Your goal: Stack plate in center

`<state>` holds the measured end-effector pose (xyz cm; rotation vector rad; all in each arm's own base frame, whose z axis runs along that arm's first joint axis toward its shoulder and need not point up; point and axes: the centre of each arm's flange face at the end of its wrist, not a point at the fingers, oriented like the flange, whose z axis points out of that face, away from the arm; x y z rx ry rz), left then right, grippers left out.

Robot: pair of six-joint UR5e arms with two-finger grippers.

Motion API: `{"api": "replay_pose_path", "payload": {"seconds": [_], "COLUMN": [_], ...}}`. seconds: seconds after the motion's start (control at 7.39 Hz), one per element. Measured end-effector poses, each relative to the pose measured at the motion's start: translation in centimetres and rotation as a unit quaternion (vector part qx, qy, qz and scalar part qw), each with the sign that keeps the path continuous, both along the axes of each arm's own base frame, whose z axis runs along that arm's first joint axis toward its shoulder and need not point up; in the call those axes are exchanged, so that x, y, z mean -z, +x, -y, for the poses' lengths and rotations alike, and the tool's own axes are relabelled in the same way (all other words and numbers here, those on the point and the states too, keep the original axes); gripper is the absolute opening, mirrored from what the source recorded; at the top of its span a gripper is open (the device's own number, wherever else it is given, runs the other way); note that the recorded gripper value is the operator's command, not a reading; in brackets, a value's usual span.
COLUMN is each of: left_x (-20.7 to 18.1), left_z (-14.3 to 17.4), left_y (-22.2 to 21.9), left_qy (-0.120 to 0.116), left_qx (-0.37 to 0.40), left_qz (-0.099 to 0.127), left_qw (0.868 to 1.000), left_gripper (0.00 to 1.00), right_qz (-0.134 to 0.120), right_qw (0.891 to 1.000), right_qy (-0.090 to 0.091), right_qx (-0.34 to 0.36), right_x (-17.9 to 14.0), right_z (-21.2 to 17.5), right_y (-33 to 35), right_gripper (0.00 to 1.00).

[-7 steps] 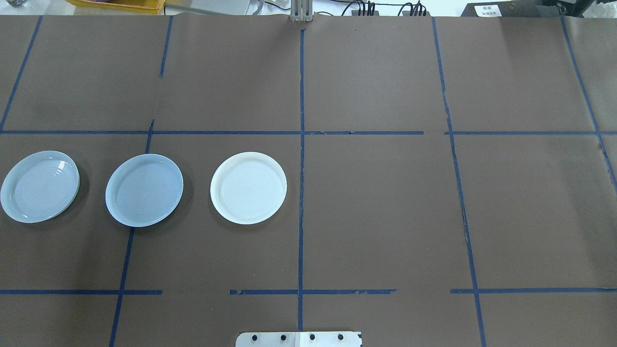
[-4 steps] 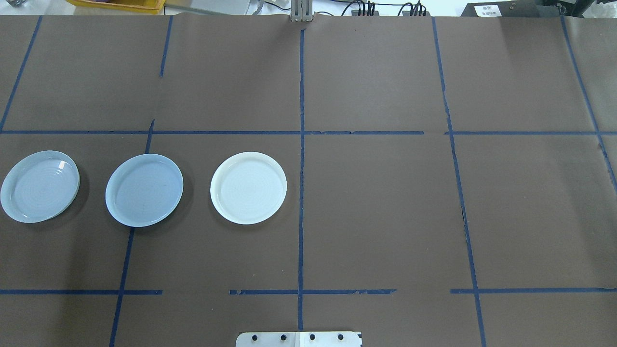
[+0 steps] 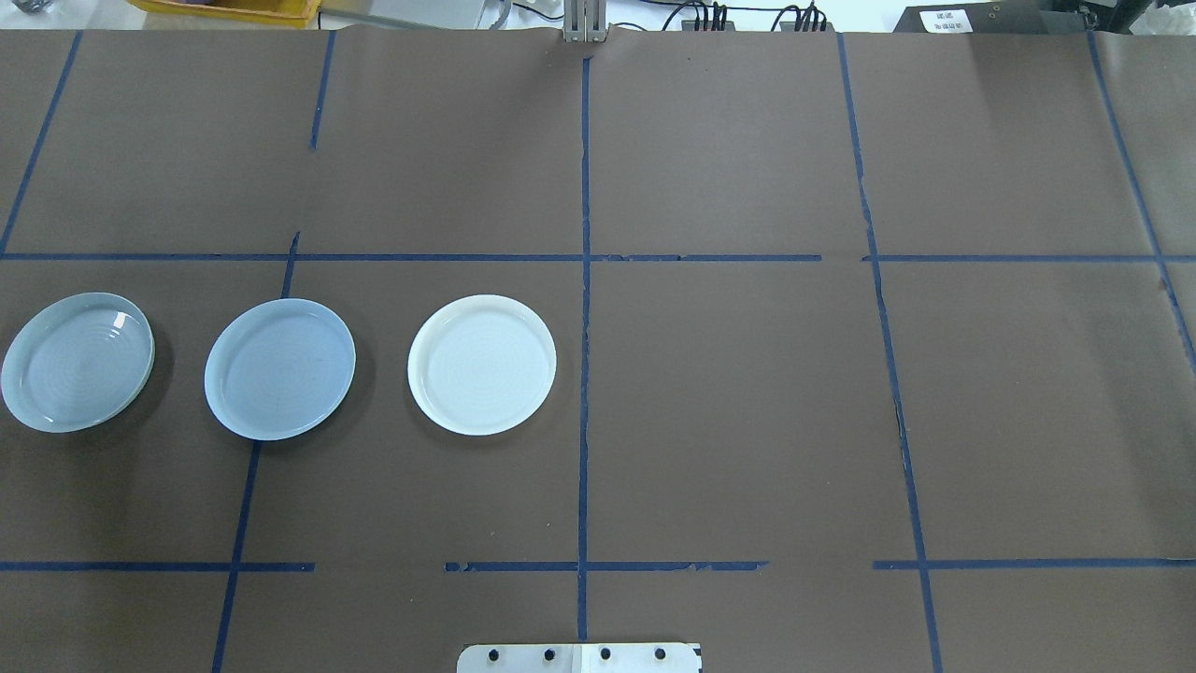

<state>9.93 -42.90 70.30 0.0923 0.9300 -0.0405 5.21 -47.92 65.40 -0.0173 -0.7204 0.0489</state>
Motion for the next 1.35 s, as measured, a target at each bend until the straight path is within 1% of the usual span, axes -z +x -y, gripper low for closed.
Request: {"api": "replay_pose_path", "payload": {"seconds": [0.14, 0.27, 0.41, 0.54, 0.81, 1.22, 1.35], "left_x": [-0.1, -0.2, -0.3, -0.4, -0.6, -0.8, -1.1], "left_z": [0.8, 1.7, 2.4, 2.7, 2.7, 2.5, 2.3], "left_y": [1.1, 2.0, 2.6, 3.0, 3.6, 4.2, 4.2], "left_qy": [-0.001, -0.001, -0.002, -0.002, -0.003, 0.003, 0.007], "left_qx": [-0.004, -0.009, -0.012, -0.014, -0.021, -0.03, -0.031], "left_qz": [-0.001, -0.002, -0.002, -0.002, -0.001, -0.002, -0.003], "left_qw": [1.0, 1.0, 1.0, 1.0, 1.0, 1.0, 0.999], "left_gripper": [0.84, 0.71, 0.63, 0.61, 0.59, 0.52, 0.43], "right_qz": [0.0, 0.0, 0.0, 0.0, 0.0, 0.0, 0.0], "right_qw": [1.0, 1.0, 1.0, 1.0, 1.0, 1.0, 1.0], "right_qy": [0.0, 0.0, 0.0, 0.0, 0.0, 0.0, 0.0], "right_qx": [0.0, 0.0, 0.0, 0.0, 0.0, 0.0, 0.0], "right_x": [0.0, 0.0, 0.0, 0.0, 0.0, 0.0, 0.0], "right_z": [0.0, 0.0, 0.0, 0.0, 0.0, 0.0, 0.0], "right_y": [0.0, 0.0, 0.0, 0.0, 0.0, 0.0, 0.0], "right_gripper": [1.0, 1.0, 1.0, 1.0, 1.0, 1.0, 1.0]}}
